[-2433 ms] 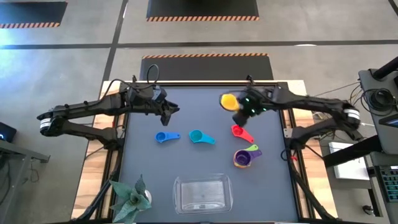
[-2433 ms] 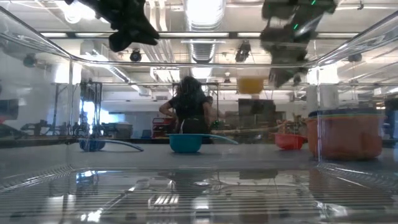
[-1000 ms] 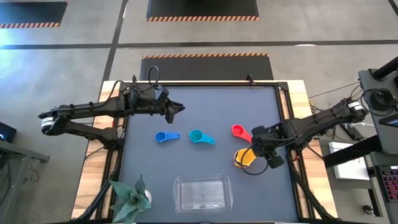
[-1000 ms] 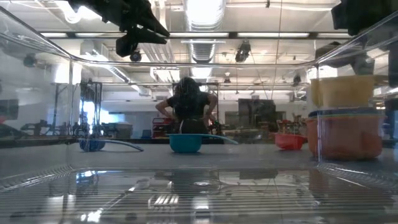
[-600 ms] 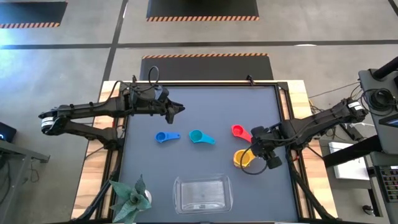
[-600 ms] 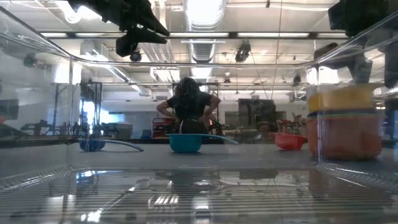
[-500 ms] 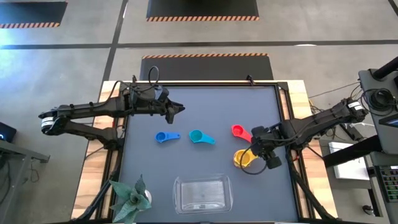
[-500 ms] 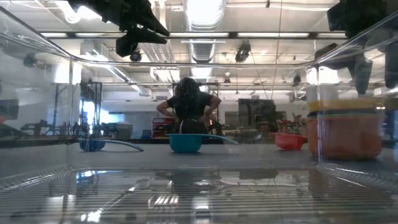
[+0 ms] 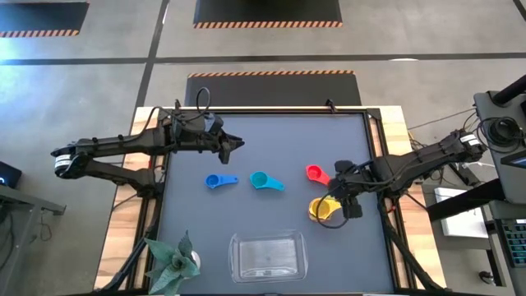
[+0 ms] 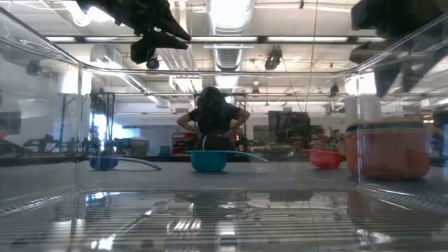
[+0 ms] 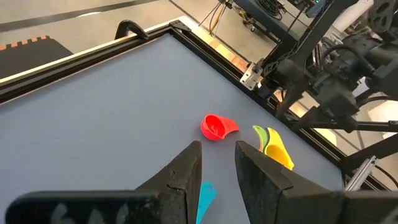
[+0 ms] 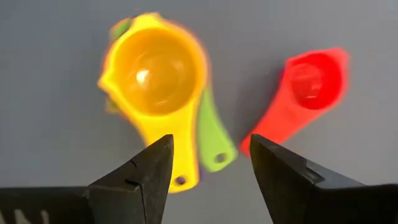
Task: Nest measuring cups in basket
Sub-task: Stack the light blue measuring cup on top of the yellow measuring cup
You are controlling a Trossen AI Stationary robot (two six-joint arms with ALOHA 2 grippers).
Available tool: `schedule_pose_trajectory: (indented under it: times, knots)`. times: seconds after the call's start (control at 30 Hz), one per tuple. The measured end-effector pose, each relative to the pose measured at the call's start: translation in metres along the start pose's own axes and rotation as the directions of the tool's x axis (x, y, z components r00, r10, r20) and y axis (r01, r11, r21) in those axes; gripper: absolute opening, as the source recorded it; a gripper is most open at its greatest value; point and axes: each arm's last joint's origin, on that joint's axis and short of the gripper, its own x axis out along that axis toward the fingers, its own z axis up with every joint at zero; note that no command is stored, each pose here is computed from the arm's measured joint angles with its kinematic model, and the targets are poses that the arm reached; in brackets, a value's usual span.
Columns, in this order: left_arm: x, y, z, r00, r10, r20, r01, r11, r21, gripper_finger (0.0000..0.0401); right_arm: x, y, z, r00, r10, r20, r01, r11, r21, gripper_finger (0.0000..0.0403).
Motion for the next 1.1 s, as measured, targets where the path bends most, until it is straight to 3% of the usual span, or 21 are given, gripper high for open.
schedule_pose_trajectory:
  times: [0.13, 0.27, 0.47, 1.1]
  knots:
    - [0.000, 0.000, 0.000, 1.000, 0.001, -0.002, -0.001, 1.000, 0.000, 0.0079, -0.001, -0.005, 0.002, 0.996, -0.087, 0.022, 0.086, 0.996, 0.038, 0.0201]
    - [0.000, 0.000, 0.000, 1.000, 0.001, -0.002, -0.001, 1.000, 0.006, 0.0079, 0.001, -0.011, 0.006, 0.994, -0.104, 0.041, 0.101, 0.992, 0.080, 0.0201]
    - [0.000, 0.000, 0.000, 1.000, 0.001, -0.001, -0.001, 1.000, 0.018, 0.0079, 0.012, -0.024, 0.012, 0.992, -0.129, 0.006, 0.123, 0.960, 0.250, 0.0201]
    - [0.000, 0.000, 0.000, 1.000, 0.001, 0.000, -0.001, 1.000, 0.026, 0.0079, 0.059, -0.049, 0.029, 0.995, 0.043, -0.092, -0.014, 0.955, 0.298, 0.0201]
